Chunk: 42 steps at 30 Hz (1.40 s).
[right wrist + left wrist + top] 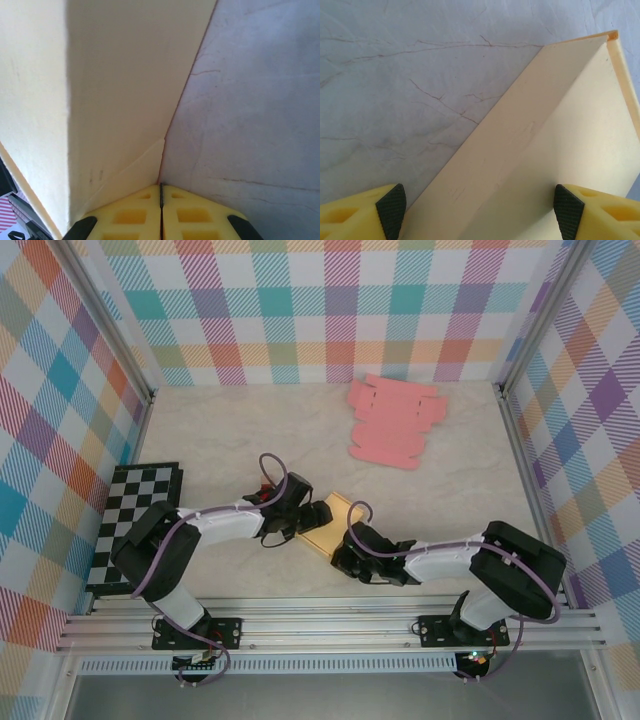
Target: Fold the paper box
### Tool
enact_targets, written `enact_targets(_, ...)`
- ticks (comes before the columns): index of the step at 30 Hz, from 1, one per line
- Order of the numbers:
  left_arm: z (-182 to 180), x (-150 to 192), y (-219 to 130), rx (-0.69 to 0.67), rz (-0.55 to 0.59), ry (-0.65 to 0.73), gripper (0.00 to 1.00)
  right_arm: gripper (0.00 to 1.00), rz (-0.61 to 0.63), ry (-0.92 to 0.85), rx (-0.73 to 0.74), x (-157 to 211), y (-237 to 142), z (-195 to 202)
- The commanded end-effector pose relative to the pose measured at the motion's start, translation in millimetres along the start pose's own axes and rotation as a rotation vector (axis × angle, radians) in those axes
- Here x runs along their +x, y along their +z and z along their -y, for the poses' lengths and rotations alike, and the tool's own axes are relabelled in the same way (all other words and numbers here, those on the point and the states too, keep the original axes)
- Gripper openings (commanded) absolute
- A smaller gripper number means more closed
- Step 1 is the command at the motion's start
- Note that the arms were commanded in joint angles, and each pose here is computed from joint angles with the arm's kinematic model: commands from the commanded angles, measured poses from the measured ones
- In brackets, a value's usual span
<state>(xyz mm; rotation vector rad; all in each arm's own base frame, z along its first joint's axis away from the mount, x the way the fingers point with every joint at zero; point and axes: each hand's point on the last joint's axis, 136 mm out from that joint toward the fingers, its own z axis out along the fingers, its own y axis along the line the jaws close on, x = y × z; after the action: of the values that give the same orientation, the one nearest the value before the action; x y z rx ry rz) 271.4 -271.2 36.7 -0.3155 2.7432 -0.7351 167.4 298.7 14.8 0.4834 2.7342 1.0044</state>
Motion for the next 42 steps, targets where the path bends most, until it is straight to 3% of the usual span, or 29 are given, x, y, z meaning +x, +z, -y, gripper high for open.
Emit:
enact_targets(1, -13.7, 57.3, 15.2, -0.077, -0.147, -0.041, 0.78, 0.1, 0.038, -0.06, -0.278, -11.6, 4.8, -89.9)
enact_targets(6, -3.7, 68.0, 22.3, -0.064, -0.171, -0.043, 0.78, 0.11, 0.053, -0.076, -0.357, -15.1, 7.7, -111.5)
enact_targets(12, 2.3, 60.8, 16.2, -0.051, -0.14, -0.054, 0.78, 0.11, 0.212, 0.009, -0.501, -40.2, -23.1, -119.7)
enact_targets(19, 15.6, 51.9, 12.3, -0.025, -0.132, -0.051, 0.78, 0.11, 0.267, 0.03, -0.445, -50.3, -45.1, -112.4)
enact_targets(22, 23.2, 46.6, 11.6, -0.011, -0.133, -0.04, 0.78, 0.11, 0.236, 0.038, -0.356, -49.3, -37.5, -99.8)
enact_targets(27, 32.4, 42.2, 13.5, -0.013, -0.147, -0.005, 0.78, 0.11, 0.173, 0.012, -0.359, -44.2, -26.6, -106.5)
enact_targets(30, 19.0, 21.5, 12.1, -0.076, -0.108, 0.017, 0.78, 0.15, 0.137, -0.022, -0.235, -37.9, -27.2, -95.3)
enact_targets(32, 3.4, 1.3, 7.2, -0.135, -0.086, 0.023, 0.78, 0.21, 0.135, -0.052, -0.107, -36.5, -34.8, -73.4)
enact_targets(38, -12.7, -61.8, -12.5, -0.233, 0.018, 0.067, 0.82, 0.24, 0.157, -0.151, 0.145, -37.6, -71.1, -5.3)
enact_targets(42, -19.2, -85.9, -26.3, -0.277, 0.058, 0.074, 0.84, 0.26, 0.186, -0.268, 0.232, -44.4, -102.5, 16.2)
